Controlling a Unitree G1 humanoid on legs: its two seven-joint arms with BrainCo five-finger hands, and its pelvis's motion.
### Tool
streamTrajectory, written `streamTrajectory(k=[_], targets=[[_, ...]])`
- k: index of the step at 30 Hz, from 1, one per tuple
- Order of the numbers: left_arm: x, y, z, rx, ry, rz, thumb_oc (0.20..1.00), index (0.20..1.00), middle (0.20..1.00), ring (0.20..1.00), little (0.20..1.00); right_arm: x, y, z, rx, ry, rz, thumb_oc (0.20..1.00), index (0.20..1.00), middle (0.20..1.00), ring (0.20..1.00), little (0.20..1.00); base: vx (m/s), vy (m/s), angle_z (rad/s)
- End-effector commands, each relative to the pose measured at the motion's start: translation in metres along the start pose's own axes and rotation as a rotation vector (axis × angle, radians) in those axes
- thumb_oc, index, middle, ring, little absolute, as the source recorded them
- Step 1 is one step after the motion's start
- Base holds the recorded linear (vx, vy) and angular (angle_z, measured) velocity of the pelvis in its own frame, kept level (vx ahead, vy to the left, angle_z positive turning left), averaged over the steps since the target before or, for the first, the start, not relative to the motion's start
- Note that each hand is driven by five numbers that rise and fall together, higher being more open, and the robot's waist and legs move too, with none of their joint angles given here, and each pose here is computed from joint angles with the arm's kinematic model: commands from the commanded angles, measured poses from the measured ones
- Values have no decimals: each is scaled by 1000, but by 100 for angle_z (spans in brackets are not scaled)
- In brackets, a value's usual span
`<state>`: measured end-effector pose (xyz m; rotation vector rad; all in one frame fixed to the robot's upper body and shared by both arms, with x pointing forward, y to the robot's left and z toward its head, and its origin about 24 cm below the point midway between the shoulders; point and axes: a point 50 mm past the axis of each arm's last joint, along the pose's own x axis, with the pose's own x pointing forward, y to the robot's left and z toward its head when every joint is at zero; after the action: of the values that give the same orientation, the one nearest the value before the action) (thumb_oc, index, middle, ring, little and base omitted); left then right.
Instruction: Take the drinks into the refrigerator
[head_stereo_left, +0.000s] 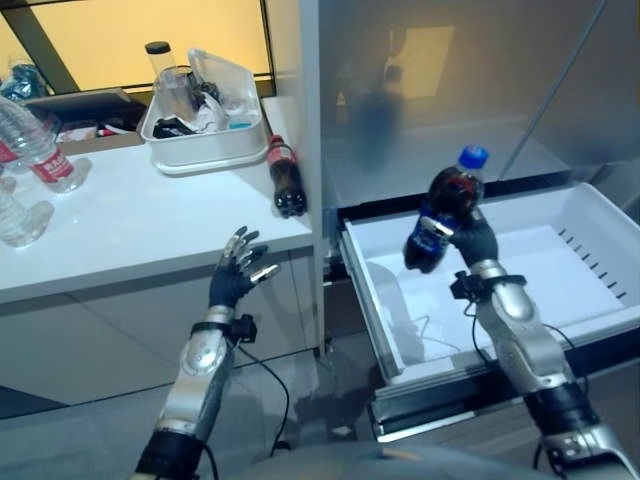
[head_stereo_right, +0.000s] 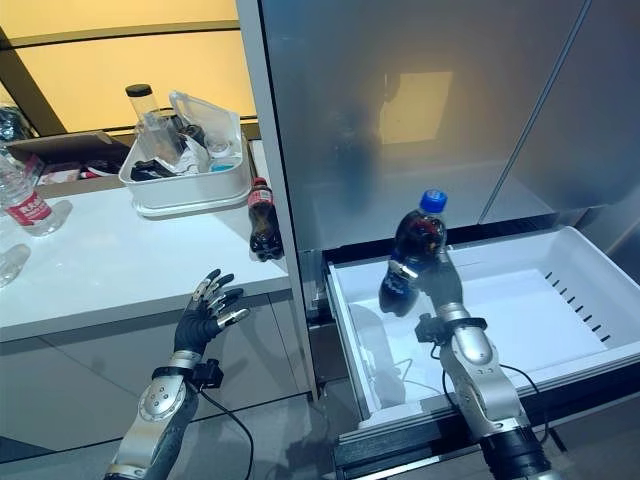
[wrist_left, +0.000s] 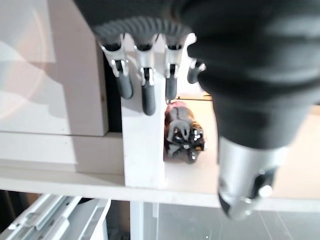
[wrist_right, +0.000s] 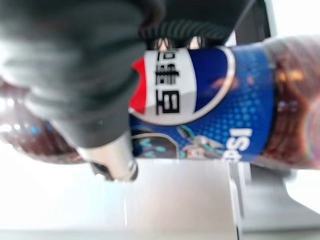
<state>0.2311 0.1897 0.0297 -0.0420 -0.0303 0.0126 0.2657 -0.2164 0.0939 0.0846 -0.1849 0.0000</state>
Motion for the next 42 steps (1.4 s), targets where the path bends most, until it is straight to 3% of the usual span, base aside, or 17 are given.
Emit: streamTrajectory(k=[1,8,15,19,28,33,36,42], targets=[[-2,12,-1,67,24,-12,1000,1000,1000,1000,1000,11,-3,85,20,-461,-27,200,200,200,200,200,0,0,0],[-4,11,15,35,-45,-55,1000,1000,1000,1000,1000,5,-38,69,-107,-368,-173,200,200,200,200,200,0,0,0],[-16,12,19,28,-43,-125,1000,1000,1000,1000,1000,8,-85,14,-420,-8,-326,200,200,200,200,200,0,0,0],[-24,8,16,19,-20,-178,1000,1000,1000,1000,1000,15,-96,-3,-473,104,-345,200,200,200,200,200,0,0,0],[-35,-3,18,17,6,-317,1000,1000,1000,1000,1000,44,-123,-17,-813,371,-323,200,200,200,200,200,-7,6,2],[-36,-3,22,27,-12,-326,1000,1000,1000,1000,1000,61,-122,-7,-1014,403,-259,200,200,200,200,200,-8,4,3],[-35,-6,28,41,-41,-340,1000,1000,1000,1000,1000,67,-117,-11,-1274,459,-144,200,200,200,200,200,-9,2,1],[-33,-9,43,47,-112,-350,1000,1000,1000,1000,1000,72,-103,-28,-1375,521,-60,200,200,200,200,200,-18,3,9]])
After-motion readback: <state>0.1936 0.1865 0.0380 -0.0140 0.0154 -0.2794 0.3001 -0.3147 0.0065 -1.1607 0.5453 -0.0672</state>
